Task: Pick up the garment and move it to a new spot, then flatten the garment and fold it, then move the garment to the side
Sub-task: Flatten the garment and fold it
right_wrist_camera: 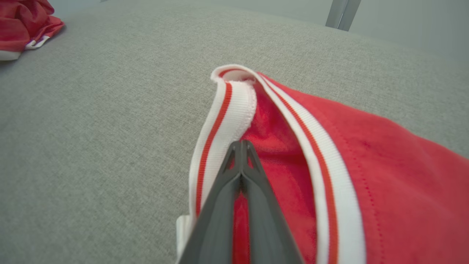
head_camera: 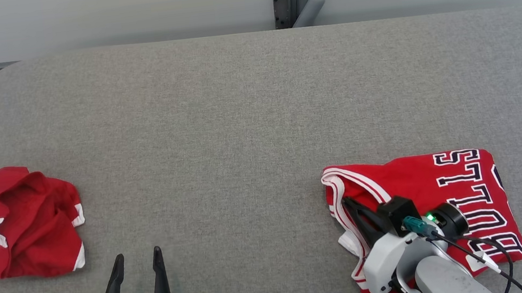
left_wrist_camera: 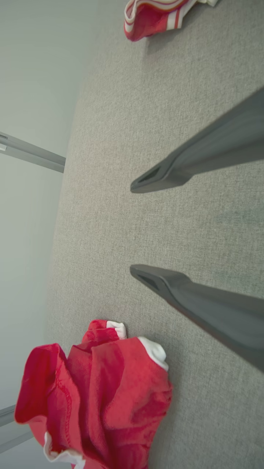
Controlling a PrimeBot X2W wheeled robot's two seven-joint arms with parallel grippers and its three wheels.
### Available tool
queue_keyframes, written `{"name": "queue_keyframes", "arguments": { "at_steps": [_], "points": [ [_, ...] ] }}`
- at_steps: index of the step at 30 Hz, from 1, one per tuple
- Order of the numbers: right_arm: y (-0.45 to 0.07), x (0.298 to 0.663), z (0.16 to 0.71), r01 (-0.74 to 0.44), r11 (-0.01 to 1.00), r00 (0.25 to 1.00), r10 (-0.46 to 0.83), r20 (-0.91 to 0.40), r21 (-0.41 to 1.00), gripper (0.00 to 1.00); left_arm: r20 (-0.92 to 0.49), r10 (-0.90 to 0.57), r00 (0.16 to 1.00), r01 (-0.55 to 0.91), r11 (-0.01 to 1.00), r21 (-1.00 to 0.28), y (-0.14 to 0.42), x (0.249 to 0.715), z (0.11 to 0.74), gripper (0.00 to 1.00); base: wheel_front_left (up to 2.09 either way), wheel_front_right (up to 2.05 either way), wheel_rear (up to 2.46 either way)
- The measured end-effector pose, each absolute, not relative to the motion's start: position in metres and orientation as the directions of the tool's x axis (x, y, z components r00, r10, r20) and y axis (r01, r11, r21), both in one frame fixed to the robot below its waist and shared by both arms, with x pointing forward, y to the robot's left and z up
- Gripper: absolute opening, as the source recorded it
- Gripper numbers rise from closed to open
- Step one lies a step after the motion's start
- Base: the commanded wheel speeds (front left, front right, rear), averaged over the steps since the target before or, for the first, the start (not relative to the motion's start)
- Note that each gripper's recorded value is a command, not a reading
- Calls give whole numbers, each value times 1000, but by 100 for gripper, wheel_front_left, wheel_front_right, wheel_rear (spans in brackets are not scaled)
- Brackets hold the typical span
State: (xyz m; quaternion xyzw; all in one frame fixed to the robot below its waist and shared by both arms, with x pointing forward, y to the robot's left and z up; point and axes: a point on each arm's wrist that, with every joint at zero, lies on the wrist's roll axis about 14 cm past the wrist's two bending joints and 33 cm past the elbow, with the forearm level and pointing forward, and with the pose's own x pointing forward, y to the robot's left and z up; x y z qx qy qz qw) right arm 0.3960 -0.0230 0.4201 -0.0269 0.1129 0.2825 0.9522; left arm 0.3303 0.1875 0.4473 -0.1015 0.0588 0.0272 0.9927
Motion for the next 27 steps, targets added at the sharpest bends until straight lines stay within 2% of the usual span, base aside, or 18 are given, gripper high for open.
{"name": "queue_keyframes", "arguments": {
  "at_steps": [7, 14, 15, 16, 17, 18, 19, 27],
  "points": [
    [-15, 392, 428, -555, 831, 808, 550, -209, 40, 0, -115, 30, 993, -52, 978, -202, 183, 330, 449, 100, 0, 0, 0],
    [-13, 392, 474, -542, 837, 836, 546, -55, 73, 0, -99, 31, 995, -51, 978, -203, 184, 327, 454, 100, 0, 0, 0],
    [-19, 392, 483, -528, 846, 847, 531, -22, 78, 8, -92, 33, 995, -51, 978, -203, 184, 326, 456, 100, 0, 0, 0],
    [-29, 393, 492, -508, 858, 861, 509, 6, 72, 38, -86, 34, 996, -51, 978, -203, 185, 325, 458, 100, 0, 0, 0],
    [-42, 394, 500, -482, 874, 876, 481, 31, 62, 58, -79, 36, 996, -52, 978, -203, 185, 324, 460, 100, 0, 0, 0],
    [-56, 394, 504, -455, 889, 890, 453, 45, 49, 86, -75, 38, 996, -53, 978, -203, 186, 323, 461, 100, 0, 0, 0],
    [-70, 392, 507, -426, 904, 904, 424, 57, 35, 100, -72, 41, 997, -54, 978, -202, 186, 322, 462, 100, 0, 0, 0],
    [-181, 369, 535, -131, 991, 980, 132, 148, -14, 100, -47, 26, 999, -35, 978, -204, 183, 319, 469, 100, 0, 0, 0]
  ]
}}
